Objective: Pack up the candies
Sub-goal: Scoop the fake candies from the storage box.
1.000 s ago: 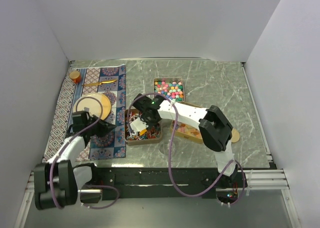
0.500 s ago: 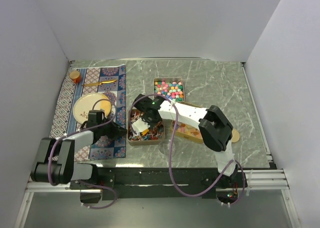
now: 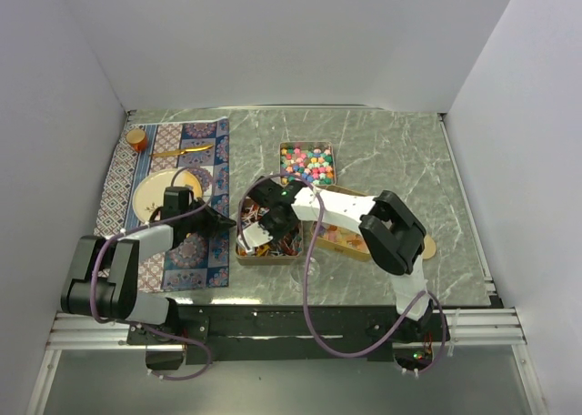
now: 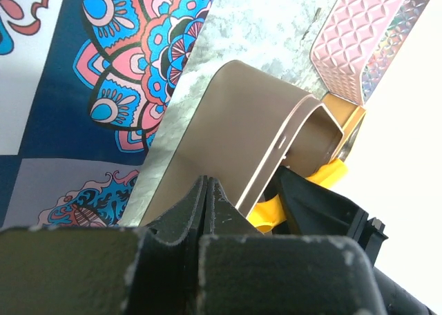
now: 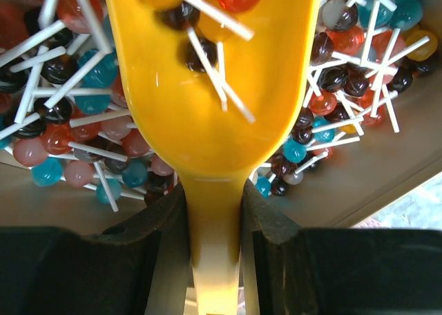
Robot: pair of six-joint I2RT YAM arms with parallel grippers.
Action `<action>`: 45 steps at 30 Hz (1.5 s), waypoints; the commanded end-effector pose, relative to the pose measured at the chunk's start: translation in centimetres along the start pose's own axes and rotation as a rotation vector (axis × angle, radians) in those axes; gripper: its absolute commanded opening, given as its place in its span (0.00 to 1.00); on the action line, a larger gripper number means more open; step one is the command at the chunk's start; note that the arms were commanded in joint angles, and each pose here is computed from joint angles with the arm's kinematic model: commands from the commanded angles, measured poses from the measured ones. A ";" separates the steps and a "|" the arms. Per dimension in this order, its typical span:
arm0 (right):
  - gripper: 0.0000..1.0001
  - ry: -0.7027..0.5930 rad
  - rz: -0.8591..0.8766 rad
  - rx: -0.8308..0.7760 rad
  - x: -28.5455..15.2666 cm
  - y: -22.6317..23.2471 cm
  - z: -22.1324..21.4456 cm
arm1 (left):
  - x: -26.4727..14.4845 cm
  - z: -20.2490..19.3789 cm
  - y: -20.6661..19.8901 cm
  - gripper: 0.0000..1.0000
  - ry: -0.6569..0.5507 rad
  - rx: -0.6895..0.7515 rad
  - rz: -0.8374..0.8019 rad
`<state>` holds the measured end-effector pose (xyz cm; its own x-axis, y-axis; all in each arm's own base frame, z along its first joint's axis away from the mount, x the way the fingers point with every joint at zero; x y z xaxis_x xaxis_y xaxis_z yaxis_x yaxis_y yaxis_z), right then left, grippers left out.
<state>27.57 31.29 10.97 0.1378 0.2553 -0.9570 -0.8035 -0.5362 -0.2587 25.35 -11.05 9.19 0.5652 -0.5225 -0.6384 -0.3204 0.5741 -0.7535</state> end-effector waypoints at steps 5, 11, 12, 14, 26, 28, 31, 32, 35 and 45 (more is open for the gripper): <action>0.00 -0.153 0.034 0.065 -1.8 -0.5 -0.4 | -1.2 0.9 -2.0 0.01 -0.021 0.113 -0.070; 0.00 -0.175 0.023 0.118 -4.4 -1.0 -2.4 | -1.8 1.8 -3.3 0.07 0.000 0.245 -0.122; 0.00 -0.179 0.006 0.127 -5.0 -1.5 -2.5 | -1.9 2.0 -3.6 0.11 0.010 0.265 -0.141; 0.00 -0.174 0.001 0.155 -5.9 -1.7 -3.2 | -2.2 3.1 -4.4 0.29 -0.009 0.323 -0.167; 0.00 -0.280 -0.098 0.363 -11.9 -3.3 -7.0 | -5.9 10.6 -5.7 0.50 -0.185 0.564 -0.168; 0.00 -0.321 -0.112 0.377 -12.1 -3.2 -7.4 | -5.8 11.2 -5.7 0.50 -0.180 0.572 -0.191; 0.00 -0.385 -0.111 0.420 -11.4 -2.3 -8.2 | -5.1 11.8 -5.8 0.50 -0.161 0.595 -0.236; 0.00 -0.398 -0.100 0.429 -10.9 -1.8 -8.4 | -5.0 11.9 -5.9 0.50 -0.156 0.600 -0.244; 0.00 -0.490 -0.147 0.495 -11.9 -2.2 -9.1 | -4.9 13.0 -6.0 0.50 -0.159 0.653 -0.197; 0.00 -0.298 -0.220 0.538 -17.2 1.7 -10.3 | -7.6 12.6 -7.6 0.53 -0.215 0.695 -0.181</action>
<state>32.07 19.74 21.53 0.1212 0.5906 -0.7978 -0.9880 -0.0059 -0.1545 34.62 -3.30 19.88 0.6930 -0.5556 -0.4594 0.2787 0.7942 -0.5400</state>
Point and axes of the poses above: each gripper's point midway between its finger pads, its own x axis out along the fingers, its own y axis along the line the jaws close on, z = x × y, the point moved 7 cm from there along -x, back along the fingers, and after that the axes turned 9 degrees about x, right-handed, at the moved point
